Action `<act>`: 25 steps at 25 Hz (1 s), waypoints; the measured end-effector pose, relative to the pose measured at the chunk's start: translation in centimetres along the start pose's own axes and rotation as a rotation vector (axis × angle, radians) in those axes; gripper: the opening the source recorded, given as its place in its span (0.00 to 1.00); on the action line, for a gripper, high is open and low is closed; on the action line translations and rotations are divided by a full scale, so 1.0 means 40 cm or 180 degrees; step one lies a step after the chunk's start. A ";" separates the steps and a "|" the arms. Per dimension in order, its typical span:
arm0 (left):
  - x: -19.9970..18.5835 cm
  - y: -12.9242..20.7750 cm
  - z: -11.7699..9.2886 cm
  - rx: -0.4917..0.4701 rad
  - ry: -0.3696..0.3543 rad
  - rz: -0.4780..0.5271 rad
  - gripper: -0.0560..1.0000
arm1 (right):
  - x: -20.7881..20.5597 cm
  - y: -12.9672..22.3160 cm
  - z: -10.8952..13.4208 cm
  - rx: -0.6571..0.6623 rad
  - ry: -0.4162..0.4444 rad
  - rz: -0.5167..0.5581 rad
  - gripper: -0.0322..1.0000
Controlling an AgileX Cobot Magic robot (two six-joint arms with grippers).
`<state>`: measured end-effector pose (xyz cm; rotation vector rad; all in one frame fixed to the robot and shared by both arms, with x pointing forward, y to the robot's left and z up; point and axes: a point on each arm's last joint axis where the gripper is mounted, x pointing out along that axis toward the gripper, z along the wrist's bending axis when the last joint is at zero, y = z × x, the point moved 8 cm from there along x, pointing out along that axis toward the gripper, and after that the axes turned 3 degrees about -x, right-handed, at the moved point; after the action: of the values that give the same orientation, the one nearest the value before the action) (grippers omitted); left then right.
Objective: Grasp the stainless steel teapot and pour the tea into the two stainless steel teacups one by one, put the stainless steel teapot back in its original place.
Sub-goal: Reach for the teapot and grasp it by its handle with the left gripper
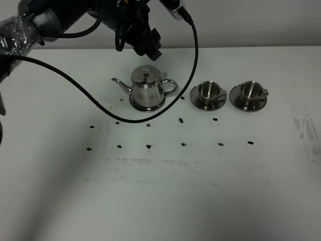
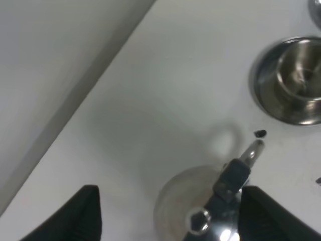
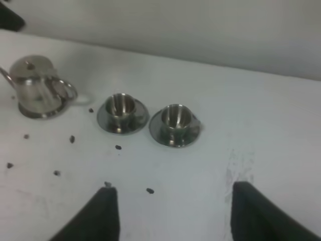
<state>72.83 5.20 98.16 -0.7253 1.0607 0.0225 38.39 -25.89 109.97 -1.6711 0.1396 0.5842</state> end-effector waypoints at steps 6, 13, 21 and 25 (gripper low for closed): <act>0.054 -0.016 -0.024 0.0189 0.0031 0.0113 0.58 | -0.086 0.112 0.005 0.0024 0.0256 -0.0178 0.50; 0.117 -0.006 -0.046 0.0309 0.0050 0.0227 0.57 | -0.132 0.213 -0.017 0.0250 0.0581 -0.0088 0.50; 0.139 -0.016 -0.063 0.0362 0.0046 0.0181 0.56 | -0.090 0.294 -0.010 0.0315 0.0523 0.0362 0.50; 0.139 -0.025 -0.059 0.0369 0.0012 0.0126 0.55 | -0.090 0.294 -0.010 0.0315 0.0523 0.0359 0.50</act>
<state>74.15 1.36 93.57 -0.5999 1.0710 -0.0065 30.58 -29.42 101.14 -1.6211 0.3782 0.5154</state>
